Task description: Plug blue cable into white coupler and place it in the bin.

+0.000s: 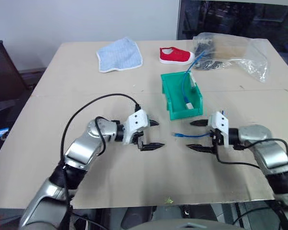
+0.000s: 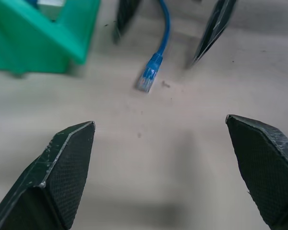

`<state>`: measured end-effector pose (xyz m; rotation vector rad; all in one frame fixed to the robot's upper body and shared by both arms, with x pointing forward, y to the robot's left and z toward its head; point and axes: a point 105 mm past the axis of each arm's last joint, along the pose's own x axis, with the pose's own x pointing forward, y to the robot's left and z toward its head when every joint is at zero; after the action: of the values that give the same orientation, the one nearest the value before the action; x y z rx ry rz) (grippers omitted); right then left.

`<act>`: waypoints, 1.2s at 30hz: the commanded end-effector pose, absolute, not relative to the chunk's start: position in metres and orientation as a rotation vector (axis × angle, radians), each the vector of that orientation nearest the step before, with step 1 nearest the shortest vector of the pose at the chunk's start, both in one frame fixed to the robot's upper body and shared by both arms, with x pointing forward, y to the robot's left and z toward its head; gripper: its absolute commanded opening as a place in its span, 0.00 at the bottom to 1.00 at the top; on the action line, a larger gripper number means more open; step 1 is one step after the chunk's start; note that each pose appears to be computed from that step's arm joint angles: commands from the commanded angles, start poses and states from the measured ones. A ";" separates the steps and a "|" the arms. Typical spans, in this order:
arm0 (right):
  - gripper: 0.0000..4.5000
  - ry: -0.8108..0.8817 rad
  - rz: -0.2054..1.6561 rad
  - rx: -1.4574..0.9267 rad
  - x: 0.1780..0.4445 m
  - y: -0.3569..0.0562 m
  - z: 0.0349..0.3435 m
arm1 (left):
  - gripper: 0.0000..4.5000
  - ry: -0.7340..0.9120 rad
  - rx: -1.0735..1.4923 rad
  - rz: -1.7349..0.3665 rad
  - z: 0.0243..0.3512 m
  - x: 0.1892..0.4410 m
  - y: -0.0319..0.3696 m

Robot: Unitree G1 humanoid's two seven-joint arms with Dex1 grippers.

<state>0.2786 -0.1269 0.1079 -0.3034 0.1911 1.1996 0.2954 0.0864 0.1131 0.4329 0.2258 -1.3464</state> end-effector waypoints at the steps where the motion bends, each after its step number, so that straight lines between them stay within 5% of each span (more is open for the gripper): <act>1: 0.99 0.145 1.149 -0.205 0.260 -0.137 0.126 | 1.00 0.213 0.440 -1.450 0.114 0.297 0.075; 8: 0.99 0.092 0.974 -0.188 0.239 -0.167 0.117 | 1.00 0.236 0.467 -1.529 0.099 0.311 0.063; 20: 0.99 0.059 0.937 -0.124 0.220 -0.176 0.113 | 1.00 0.205 0.473 -1.559 0.088 0.320 0.042; 24: 1.00 0.051 0.958 -0.122 0.216 -0.176 0.114 | 0.75 0.206 0.448 -1.572 0.087 0.318 0.038; 30: 1.00 0.048 0.963 -0.121 0.215 -0.176 0.114 | 0.08 0.209 0.441 -1.582 0.086 0.317 0.036; 36: 1.00 0.075 0.966 -0.105 0.212 -0.176 0.110 | 0.03 0.220 0.426 -1.584 0.086 0.315 0.037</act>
<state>0.2140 -0.1782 0.0994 -0.0895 0.1126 0.9501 0.3163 0.0364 0.0826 0.4354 0.2278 -1.5792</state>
